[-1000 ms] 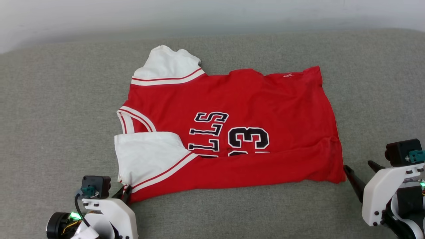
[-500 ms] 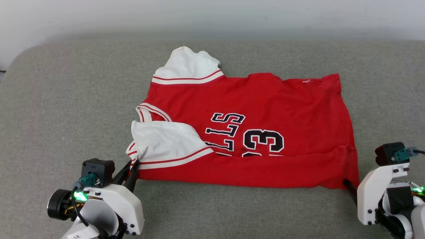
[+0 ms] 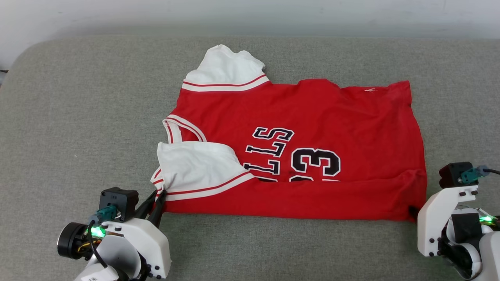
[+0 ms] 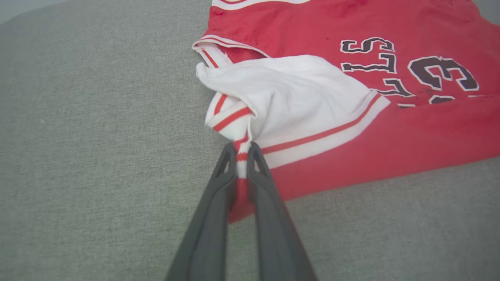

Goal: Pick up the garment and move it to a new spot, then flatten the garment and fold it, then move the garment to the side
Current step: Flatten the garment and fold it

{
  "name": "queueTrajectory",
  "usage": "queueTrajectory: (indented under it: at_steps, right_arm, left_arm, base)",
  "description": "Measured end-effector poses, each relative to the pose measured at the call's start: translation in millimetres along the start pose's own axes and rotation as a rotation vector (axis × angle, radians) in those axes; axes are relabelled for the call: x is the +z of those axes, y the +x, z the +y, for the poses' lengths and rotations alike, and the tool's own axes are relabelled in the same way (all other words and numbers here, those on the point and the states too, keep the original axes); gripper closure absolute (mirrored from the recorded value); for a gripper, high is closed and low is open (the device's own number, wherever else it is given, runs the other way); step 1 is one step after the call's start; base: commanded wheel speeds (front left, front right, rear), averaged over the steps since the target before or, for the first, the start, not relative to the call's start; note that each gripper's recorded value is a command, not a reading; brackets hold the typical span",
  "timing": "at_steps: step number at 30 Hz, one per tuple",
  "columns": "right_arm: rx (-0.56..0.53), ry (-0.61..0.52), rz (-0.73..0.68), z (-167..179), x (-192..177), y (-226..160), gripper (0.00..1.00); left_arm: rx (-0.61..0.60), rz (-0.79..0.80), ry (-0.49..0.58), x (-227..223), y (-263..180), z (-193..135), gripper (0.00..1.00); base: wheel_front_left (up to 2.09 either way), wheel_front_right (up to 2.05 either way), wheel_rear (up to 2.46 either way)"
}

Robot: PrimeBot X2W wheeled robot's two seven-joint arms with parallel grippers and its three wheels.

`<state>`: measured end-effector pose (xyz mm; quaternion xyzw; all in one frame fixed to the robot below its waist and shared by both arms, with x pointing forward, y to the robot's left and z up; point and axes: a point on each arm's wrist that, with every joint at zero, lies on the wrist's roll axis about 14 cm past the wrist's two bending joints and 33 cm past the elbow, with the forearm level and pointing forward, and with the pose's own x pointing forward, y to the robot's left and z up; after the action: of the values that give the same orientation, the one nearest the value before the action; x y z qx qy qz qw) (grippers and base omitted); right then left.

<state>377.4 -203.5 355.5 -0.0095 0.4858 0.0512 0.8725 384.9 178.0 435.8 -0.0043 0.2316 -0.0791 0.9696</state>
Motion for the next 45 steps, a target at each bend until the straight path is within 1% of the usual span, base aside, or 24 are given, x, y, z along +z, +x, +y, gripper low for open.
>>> queueTrajectory:
  at_steps: [7, 15, 20, 24, 31, 34, 37, 40, 43, 44, 45]
  right_arm:
    - [-0.011, 0.016, -0.015, -6, 0, -6, 1.0]
    - [-0.054, 0.024, -0.059, -26, 0, -29, 1.0]
    - [-0.063, 0.026, -0.061, -32, -10, -48, 1.0]
    - [-0.066, 0.036, -0.069, -35, -20, -65, 1.0]
    - [-0.074, 0.063, 0.01, -40, -59, -85, 1.0]
    - [-0.072, 0.072, 0.033, -39, -70, -87, 1.0]
    - [-0.072, 0.081, 0.043, -37, -73, -84, 1.0]
    - [-0.059, 0.13, 0.078, -34, -86, -68, 1.0]
    - [-0.055, 0.142, 0.075, -33, -86, -65, 1.0]
    - [-0.051, 0.14, 0.068, -32, -84, -65, 1.0]
    - [-0.048, 0.134, 0.062, -31, -83, -64, 0.91]
  left_arm:
    - [-0.01, 0.017, 0.009, -6, -2, -1, 1.0]
    - [-0.015, 0.05, 0.018, -18, -19, -1, 1.0]
    - [-0.044, 0.091, -0.026, -36, -38, -11, 1.0]
    - [-0.05, 0.11, -0.028, -48, -54, -14, 1.0]
    - [-0.059, 0.159, -0.055, -70, -75, -23, 1.0]
    - [-0.061, 0.185, -0.059, -79, -77, -25, 1.0]
    - [-0.068, 0.214, -0.079, -86, -75, -28, 1.0]
    - [-0.067, 0.271, -0.089, -102, -66, -26, 1.0]
    - [-0.066, 0.274, -0.086, -103, -64, -25, 0.99]
    - [-0.063, 0.275, -0.086, -103, -64, -24, 0.49]
    - [-0.061, 0.274, -0.085, -104, -63, -24, 0.0]
  base:
    - [0.0, 0.0, 0.0]
    - [0.0, 0.0, 0.0]
    - [0.0, 0.0, 0.0]
    - [0.0, 0.0, 0.0]
    - [0.0, 0.0, 0.0]
    - [0.0, 0.0, 0.0]
    - [0.0, 0.0, 0.0]
    - [0.0, 0.0, 0.0]
    - [0.0, 0.0, 0.0]
    - [0.0, 0.0, 0.0]
    - [0.0, 0.0, 0.0]
